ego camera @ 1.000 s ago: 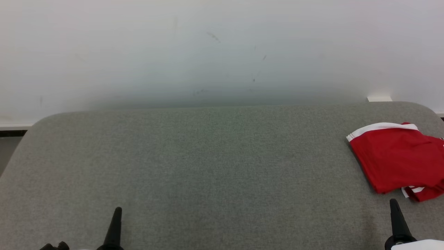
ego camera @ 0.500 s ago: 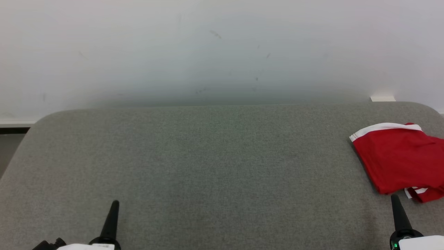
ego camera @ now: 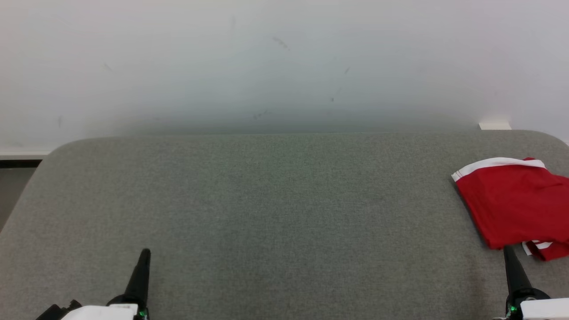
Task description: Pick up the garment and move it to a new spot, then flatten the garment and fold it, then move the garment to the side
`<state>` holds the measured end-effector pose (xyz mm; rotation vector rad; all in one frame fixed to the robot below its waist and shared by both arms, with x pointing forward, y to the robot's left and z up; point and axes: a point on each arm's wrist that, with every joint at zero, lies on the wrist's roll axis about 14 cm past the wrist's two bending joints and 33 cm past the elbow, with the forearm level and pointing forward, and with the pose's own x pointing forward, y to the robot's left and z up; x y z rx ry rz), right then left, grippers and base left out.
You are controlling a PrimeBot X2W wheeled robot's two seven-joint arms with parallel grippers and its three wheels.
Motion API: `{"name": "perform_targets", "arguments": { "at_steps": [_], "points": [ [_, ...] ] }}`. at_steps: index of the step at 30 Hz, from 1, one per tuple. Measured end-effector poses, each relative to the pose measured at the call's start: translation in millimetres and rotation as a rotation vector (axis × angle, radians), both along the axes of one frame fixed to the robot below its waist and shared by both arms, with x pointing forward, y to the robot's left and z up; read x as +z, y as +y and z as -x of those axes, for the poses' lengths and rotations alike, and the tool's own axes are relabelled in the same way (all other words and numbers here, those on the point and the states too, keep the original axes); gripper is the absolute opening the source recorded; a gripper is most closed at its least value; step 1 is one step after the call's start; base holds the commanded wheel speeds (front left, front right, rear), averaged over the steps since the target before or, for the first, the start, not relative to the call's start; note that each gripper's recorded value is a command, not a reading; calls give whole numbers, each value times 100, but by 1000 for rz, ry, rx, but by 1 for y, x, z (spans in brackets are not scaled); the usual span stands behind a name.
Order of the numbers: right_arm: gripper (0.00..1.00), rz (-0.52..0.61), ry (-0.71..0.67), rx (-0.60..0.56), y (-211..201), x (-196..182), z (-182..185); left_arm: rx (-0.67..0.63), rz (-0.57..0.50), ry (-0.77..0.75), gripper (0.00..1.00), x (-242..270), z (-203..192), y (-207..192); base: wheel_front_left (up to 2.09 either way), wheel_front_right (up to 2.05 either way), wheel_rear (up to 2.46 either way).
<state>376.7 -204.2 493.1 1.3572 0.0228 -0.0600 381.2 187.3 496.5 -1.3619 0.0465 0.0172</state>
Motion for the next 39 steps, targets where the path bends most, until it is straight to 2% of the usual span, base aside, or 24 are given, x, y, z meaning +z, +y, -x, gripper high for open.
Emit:
{"name": "perform_targets", "arguments": {
  "at_steps": [29, 39],
  "points": [
    [0, -214, -50, 26, 5, 13, -13, 18, 210, -35, 0, 11, -8, 11, 0, 0, 0],
    [0, -220, -52, 25, 5, 14, -13, 19, 214, -37, 0, 12, -8, 11, 0, 0, 0]
  ]
}}
